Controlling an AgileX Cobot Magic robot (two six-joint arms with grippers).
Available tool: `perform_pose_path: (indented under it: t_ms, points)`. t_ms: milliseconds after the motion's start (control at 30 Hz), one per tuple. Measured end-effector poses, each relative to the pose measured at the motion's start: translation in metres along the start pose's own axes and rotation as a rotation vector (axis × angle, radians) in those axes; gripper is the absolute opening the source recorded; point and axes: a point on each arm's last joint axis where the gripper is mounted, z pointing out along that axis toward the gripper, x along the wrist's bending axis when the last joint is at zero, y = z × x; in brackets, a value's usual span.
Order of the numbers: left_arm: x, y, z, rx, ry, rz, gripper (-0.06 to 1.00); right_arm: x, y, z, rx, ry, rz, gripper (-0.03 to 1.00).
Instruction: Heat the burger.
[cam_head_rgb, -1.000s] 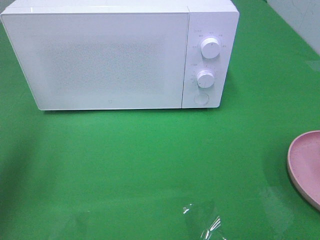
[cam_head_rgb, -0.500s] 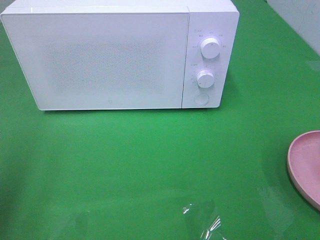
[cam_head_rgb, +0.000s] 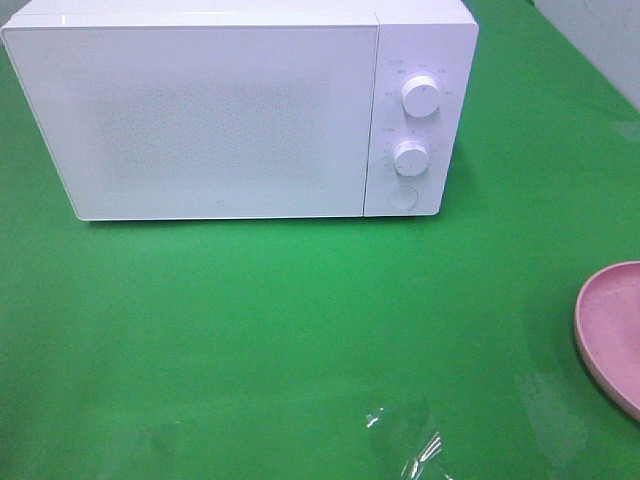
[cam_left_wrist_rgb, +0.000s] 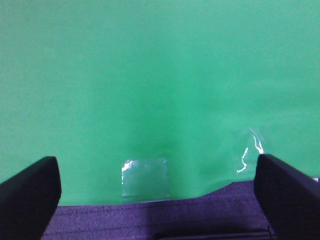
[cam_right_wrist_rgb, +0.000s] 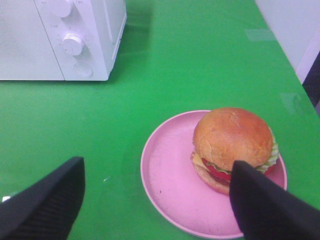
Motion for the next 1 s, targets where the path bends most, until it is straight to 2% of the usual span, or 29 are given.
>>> perform_pose_path:
  t_ms: [33, 200, 700, 833, 1000]
  points:
    - [0.000, -0.005, -0.006, -0.049, 0.012, 0.012, 0.97, 0.000, 0.000, 0.000, 0.000, 0.000, 0.000, 0.77]
    - [-0.002, -0.014, -0.019, -0.147, 0.025, 0.028, 0.97, 0.000, 0.000, 0.000, 0.000, 0.000, 0.000, 0.77]
    - [-0.006, -0.034, -0.040, -0.338, 0.034, 0.053, 0.97, 0.000, 0.000, 0.000, 0.000, 0.000, 0.000, 0.77]
    - [-0.008, -0.048, -0.051, -0.445, 0.039, 0.067, 0.97, 0.000, 0.000, 0.000, 0.000, 0.000, 0.000, 0.77]
    - [-0.008, -0.049, -0.051, -0.452, 0.040, 0.068, 0.97, 0.000, 0.000, 0.000, 0.000, 0.000, 0.000, 0.77]
